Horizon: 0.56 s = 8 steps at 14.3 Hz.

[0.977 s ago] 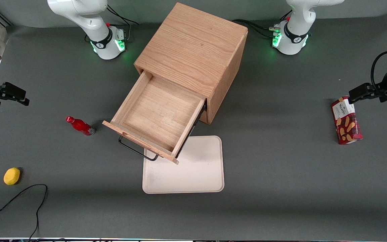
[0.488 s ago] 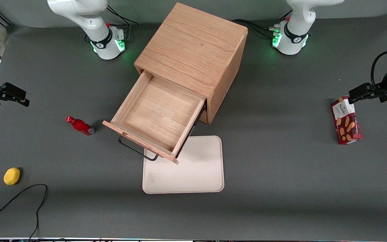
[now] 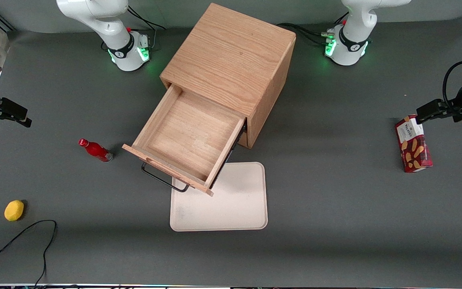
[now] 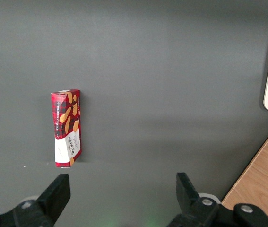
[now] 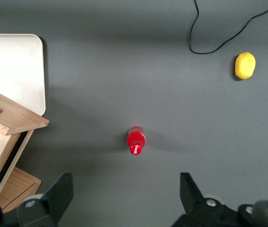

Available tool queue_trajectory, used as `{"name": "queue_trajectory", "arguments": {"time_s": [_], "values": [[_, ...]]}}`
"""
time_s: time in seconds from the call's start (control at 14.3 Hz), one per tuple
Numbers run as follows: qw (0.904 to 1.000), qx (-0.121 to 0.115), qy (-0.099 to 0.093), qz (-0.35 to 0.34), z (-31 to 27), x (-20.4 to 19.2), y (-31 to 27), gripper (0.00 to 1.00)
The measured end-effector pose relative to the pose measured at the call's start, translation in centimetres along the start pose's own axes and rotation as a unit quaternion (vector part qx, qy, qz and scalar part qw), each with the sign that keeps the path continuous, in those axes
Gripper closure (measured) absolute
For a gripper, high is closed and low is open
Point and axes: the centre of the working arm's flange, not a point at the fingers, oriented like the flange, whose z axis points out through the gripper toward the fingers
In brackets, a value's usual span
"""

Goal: Open upper drawer

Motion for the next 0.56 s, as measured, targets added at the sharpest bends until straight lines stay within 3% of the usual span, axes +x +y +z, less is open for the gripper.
{"name": "queue_trajectory", "arguments": {"time_s": [0.21,0.42,0.56], "values": [[1.0000,0.000,-0.002,0.000,0.05,-0.05,-0.01,0.00],[0.9998,0.002,-0.021,0.001,0.37,-0.45,-0.09,0.00],[0.9997,0.002,-0.023,0.000,0.41,-0.49,-0.17,0.00]]}}
